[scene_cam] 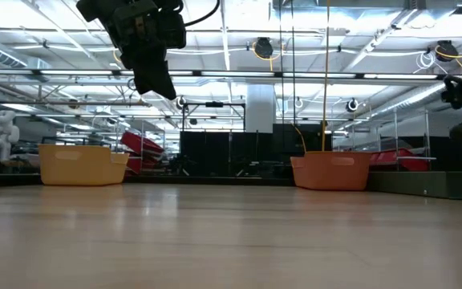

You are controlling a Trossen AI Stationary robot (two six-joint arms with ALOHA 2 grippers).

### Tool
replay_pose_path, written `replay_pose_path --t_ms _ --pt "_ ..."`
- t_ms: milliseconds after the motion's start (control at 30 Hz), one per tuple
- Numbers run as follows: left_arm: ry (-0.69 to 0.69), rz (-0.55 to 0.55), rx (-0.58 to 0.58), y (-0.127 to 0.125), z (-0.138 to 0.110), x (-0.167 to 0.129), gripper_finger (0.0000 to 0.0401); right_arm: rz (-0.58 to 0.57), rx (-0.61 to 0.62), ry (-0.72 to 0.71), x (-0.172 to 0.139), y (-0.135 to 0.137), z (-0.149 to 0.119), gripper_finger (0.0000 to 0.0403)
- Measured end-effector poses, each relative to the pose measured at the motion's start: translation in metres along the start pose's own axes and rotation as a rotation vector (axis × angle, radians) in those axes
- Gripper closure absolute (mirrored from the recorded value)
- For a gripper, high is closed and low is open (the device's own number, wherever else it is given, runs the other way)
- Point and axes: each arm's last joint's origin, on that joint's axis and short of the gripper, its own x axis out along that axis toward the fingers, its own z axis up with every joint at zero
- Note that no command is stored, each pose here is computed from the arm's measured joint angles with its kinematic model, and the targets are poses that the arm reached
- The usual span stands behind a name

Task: Sort batteries
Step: Put the silver battery into the yellow bin

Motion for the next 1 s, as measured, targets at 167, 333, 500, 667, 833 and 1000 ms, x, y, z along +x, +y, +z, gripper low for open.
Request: replay_pose_path --t_ms 167,333,500,667,833,1000 --pt "0.001 -0.008 0.001 0.000 0.000 0.000 0.0351 -0.042 -0.211 0.054 0.001 0.003 0.009 0.0403" --pt "0.000 -0.009 0.002 0.000 0.000 0.000 0.0351 -0.076 -0.233 0.036 0.004 0.003 0.019 0.0403" --pt "-0.002 -0.010 0.008 -0.001 0.000 0.000 0.0351 -0.021 -0.382 0.168 0.005 0.013 0.023 0.0403" --pt "0.001 -0.009 0.024 -0.001 0.000 0.000 0.0351 0.031 -0.574 0.298 0.001 0.019 0.031 0.0403" --pt "-0.002 -0.009 0.048 -0.001 0.000 0.000 0.0351 0.179 -0.816 0.303 -0.015 0.032 0.047 0.0403" --pt "-0.017 -0.010 0.060 -0.001 0.002 0.000 0.0351 0.123 -0.905 0.437 -0.006 0.029 0.072 0.0403"
